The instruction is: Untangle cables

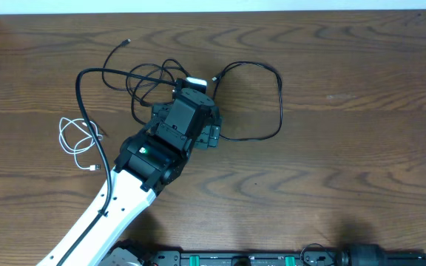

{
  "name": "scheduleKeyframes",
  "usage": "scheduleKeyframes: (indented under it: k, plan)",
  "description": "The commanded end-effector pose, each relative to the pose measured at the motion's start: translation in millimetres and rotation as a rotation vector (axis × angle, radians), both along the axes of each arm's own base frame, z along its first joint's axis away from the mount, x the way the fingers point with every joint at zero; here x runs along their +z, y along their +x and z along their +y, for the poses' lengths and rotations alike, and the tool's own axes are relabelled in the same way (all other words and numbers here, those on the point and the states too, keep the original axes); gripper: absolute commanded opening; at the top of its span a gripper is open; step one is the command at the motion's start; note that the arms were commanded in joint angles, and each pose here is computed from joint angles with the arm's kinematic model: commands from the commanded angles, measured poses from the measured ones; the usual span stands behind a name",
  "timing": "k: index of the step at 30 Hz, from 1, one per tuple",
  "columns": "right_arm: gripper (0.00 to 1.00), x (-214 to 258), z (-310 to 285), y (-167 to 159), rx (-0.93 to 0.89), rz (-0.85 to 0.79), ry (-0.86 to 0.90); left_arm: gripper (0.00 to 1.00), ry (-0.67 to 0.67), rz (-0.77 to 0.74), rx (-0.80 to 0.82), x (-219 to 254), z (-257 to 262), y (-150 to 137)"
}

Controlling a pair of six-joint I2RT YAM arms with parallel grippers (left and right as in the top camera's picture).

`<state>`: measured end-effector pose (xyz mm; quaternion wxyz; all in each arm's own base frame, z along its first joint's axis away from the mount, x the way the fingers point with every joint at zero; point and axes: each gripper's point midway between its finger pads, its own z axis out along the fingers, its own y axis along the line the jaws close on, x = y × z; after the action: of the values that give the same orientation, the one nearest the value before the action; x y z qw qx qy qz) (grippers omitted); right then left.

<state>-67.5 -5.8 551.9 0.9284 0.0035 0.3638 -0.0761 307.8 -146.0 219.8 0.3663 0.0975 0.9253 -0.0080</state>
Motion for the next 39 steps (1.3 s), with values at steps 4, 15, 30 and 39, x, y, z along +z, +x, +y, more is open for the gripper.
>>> scheduleKeyframes:
  k: [4, 15, 30, 39]
  plan:
    - [0.99, -70.7, -3.2, 81.0, 0.008, 0.332, 0.02, 0.95, 0.015, -0.003, 0.006, 0.3, 2.3, 1.3]
    - [0.99, -131.1, -8.6, 172.7, 0.04, 0.478, 0.112, 0.95, 0.015, -0.003, 0.006, 0.3, 2.3, 1.3]
    - [0.99, -224.1, -10.1, 251.4, 0.102, 0.633, 0.248, 0.95, 0.015, -0.003, 0.006, 0.3, 2.3, 1.3]
    - [0.99, -270.1, -10.2, 284.9, 0.106, 0.626, 0.246, 0.95, 0.015, -0.003, 0.006, 0.3, 2.3, 1.3]
